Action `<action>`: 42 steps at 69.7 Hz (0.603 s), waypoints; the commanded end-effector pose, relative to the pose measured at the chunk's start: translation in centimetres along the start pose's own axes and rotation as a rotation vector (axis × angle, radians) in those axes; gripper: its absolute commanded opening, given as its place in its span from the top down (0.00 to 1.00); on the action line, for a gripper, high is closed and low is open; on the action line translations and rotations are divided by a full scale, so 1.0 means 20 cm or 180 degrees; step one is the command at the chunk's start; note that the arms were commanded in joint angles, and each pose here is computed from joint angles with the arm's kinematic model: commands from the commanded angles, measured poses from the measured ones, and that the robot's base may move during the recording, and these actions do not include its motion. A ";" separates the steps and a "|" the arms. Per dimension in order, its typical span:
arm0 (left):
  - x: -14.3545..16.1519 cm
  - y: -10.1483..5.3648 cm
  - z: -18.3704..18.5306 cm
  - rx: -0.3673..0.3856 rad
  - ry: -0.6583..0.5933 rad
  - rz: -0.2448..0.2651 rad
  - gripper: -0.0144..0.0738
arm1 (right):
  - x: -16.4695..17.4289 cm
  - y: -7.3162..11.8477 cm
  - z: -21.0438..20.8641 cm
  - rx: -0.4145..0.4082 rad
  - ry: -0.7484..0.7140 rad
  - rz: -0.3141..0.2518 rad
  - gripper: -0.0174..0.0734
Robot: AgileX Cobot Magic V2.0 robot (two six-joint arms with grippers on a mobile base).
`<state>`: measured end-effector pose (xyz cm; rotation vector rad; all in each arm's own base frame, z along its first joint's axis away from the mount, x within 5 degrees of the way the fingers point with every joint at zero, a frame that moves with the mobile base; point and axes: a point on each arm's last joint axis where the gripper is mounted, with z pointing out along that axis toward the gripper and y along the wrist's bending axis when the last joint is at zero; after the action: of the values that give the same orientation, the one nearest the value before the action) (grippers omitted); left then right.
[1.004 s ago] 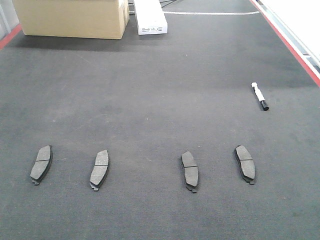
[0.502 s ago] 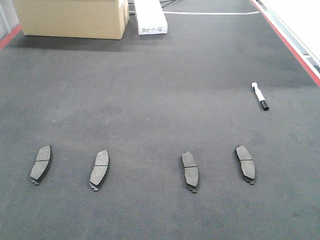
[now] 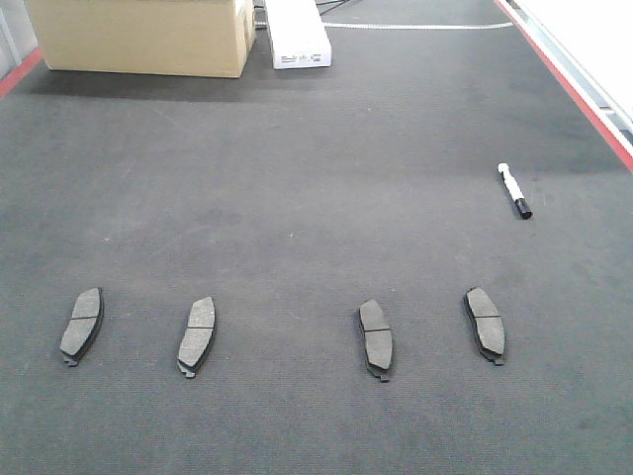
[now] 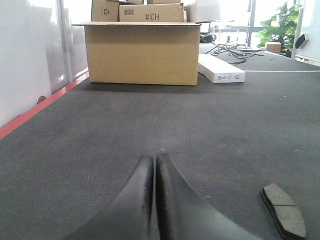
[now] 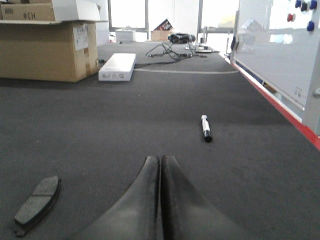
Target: Move and align brake pads A on conveyor
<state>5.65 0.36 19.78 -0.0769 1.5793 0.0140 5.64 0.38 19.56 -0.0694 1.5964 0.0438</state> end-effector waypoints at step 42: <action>-0.05 -0.01 -0.01 0.0044 -0.0303 -0.0029 0.84 | -0.01 0.00 0.00 0.0011 -0.0156 -0.0027 0.82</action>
<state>5.65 0.36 19.78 -0.0769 1.5793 0.0140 5.64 0.37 19.40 -0.0692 1.6135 0.0426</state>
